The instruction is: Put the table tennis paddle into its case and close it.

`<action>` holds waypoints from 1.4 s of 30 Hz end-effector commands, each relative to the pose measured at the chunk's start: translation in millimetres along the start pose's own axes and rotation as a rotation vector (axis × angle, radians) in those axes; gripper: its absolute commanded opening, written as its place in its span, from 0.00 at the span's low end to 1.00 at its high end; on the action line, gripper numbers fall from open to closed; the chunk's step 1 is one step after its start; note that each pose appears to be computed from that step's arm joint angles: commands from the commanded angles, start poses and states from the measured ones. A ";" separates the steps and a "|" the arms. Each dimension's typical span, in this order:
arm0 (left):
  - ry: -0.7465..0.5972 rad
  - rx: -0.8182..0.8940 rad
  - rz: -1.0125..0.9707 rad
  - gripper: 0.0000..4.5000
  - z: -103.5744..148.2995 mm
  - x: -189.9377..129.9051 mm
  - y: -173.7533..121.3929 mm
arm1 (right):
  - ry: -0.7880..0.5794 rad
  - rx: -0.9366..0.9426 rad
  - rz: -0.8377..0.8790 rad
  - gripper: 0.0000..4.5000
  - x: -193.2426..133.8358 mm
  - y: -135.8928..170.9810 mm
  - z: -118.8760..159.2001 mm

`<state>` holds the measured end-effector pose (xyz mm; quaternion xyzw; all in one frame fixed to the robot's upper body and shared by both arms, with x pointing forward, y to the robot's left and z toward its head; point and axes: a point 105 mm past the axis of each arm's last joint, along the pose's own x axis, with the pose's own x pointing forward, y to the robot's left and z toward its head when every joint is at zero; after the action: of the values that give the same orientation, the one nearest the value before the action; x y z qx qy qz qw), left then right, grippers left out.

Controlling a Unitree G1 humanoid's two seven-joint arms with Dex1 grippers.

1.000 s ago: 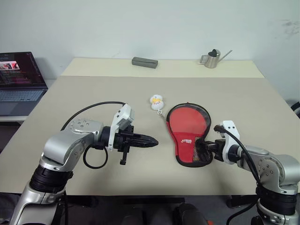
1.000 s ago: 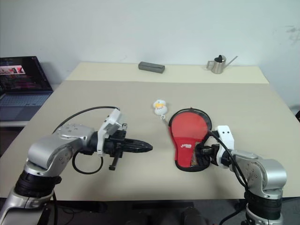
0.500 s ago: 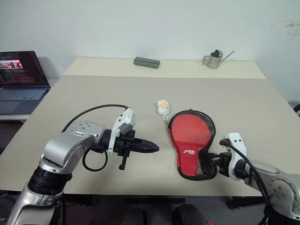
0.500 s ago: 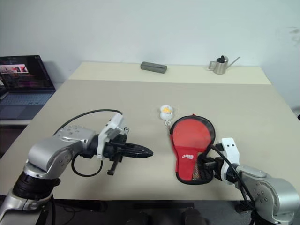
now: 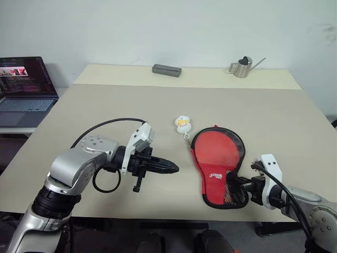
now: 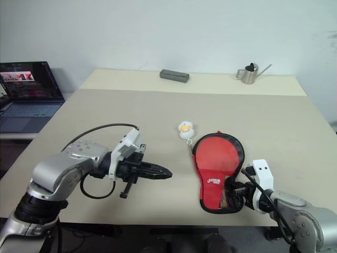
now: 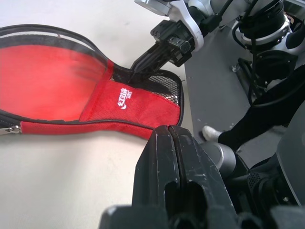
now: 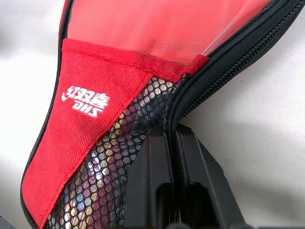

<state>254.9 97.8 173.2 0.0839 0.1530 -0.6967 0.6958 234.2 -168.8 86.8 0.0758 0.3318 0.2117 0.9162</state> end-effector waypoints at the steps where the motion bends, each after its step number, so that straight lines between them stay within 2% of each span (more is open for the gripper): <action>1: 0.004 0.045 -0.008 0.00 6.7 -1.5 -1.7 | 0.061 0.017 -0.023 0.01 -3.8 -2.8 -15.4; 22: -0.017 0.048 -0.005 0.00 8.0 4.2 -0.8 | 0.048 0.032 -0.092 0.01 -6.3 -8.9 -16.8; 25: -0.019 0.049 -0.005 0.00 7.8 5.2 -0.7 | 0.033 0.056 -0.102 0.16 -8.3 -10.3 -17.7; 26: -0.020 0.050 -0.005 0.00 7.7 5.5 -0.8 | 0.021 0.067 -0.109 0.26 -8.9 -10.4 -17.3; 27: -0.021 0.050 -0.005 0.00 7.7 5.7 -0.7 | 0.010 0.077 -0.119 0.30 -9.5 -10.8 -16.8; 31: -0.025 0.048 -0.003 0.00 7.5 6.2 -1.0 | -0.029 0.106 -0.157 0.57 -14.9 -13.2 -16.3; 37: -0.026 0.047 -0.001 0.00 6.8 6.3 -0.1 | -0.108 0.049 -0.128 1.00 -30.8 -9.7 -0.6; 42: -0.030 0.049 -0.001 0.00 7.3 7.0 1.2 | -0.146 -0.080 0.066 1.00 -38.5 18.1 10.5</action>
<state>256.7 90.9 171.5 0.0782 0.1421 -0.6978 0.6977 213.1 -182.4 110.4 0.0715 0.2806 0.2005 0.9359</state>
